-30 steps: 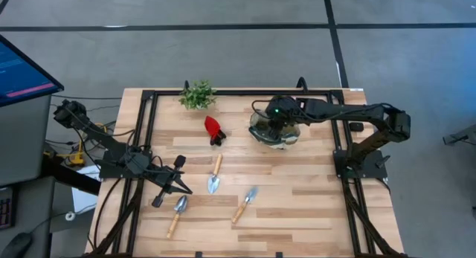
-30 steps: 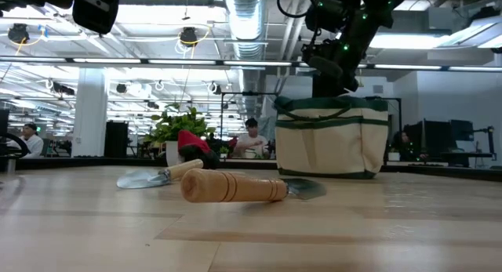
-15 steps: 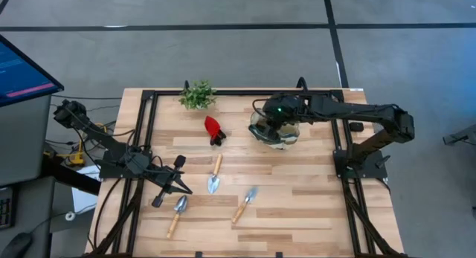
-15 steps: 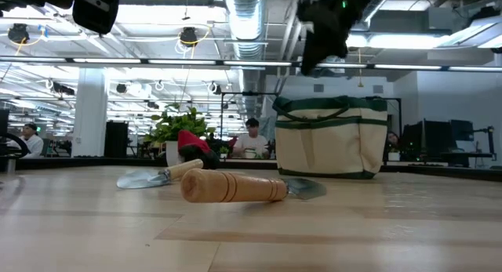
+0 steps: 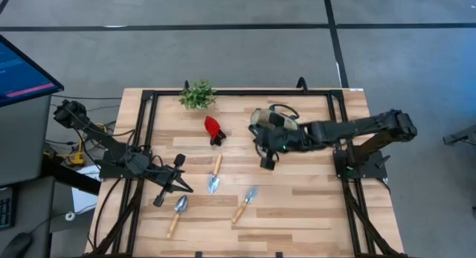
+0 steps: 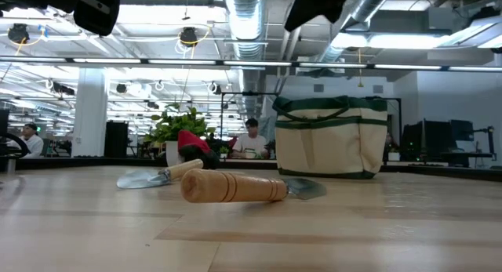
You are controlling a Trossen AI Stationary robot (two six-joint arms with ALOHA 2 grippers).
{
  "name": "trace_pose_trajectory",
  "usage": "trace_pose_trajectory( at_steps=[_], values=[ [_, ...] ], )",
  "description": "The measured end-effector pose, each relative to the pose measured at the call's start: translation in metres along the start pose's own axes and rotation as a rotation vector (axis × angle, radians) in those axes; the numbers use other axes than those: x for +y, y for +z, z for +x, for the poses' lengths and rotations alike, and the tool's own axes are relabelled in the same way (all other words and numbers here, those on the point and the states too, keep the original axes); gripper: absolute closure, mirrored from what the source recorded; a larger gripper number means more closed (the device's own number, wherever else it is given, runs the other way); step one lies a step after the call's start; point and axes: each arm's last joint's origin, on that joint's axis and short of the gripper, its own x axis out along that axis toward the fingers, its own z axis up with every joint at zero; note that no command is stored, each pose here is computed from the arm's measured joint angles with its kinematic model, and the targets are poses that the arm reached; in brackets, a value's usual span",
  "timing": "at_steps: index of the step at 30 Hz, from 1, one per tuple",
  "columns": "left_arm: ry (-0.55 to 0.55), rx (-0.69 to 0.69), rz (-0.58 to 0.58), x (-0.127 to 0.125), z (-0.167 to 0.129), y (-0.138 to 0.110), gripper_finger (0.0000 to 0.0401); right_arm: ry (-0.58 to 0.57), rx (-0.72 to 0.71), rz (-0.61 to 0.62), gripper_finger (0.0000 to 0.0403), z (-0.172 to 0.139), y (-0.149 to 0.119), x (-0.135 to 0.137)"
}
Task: Pick & Place Garden tools in Gardening bag
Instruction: Put the red glove into the gardening bag
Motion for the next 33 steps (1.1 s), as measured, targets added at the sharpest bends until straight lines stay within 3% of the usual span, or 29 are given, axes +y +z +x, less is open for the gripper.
trace_pose_trajectory(
  at_steps=[4, 8, 16, 21, 28, 33],
  values=[
    [0.205, 0.016, -0.075, 0.006, -0.001, -0.002, 0.0399, -0.026, -0.031, -0.023, 0.0400, -0.012, -0.002, 0.022],
    [0.369, 0.064, -0.062, 0.010, -0.002, -0.008, 0.0399, -0.028, -0.057, -0.031, 0.0401, -0.022, -0.005, 0.040],
    [0.384, 0.069, -0.059, 0.011, -0.002, -0.008, 0.0399, -0.035, -0.075, -0.027, 0.0402, -0.041, -0.016, 0.067],
    [0.384, 0.072, -0.057, 0.011, -0.002, -0.009, 0.0399, -0.005, -0.062, -0.060, 0.0402, -0.036, -0.022, 0.085],
    [0.385, 0.084, -0.057, 0.012, -0.002, -0.010, 0.0399, 0.155, -0.042, -0.110, 0.0403, 0.002, -0.022, 0.109],
    [0.387, 0.108, -0.108, 0.018, -0.002, -0.013, 0.0399, 0.163, -0.005, -0.149, 0.0403, 0.027, -0.022, 0.101]
  ],
)
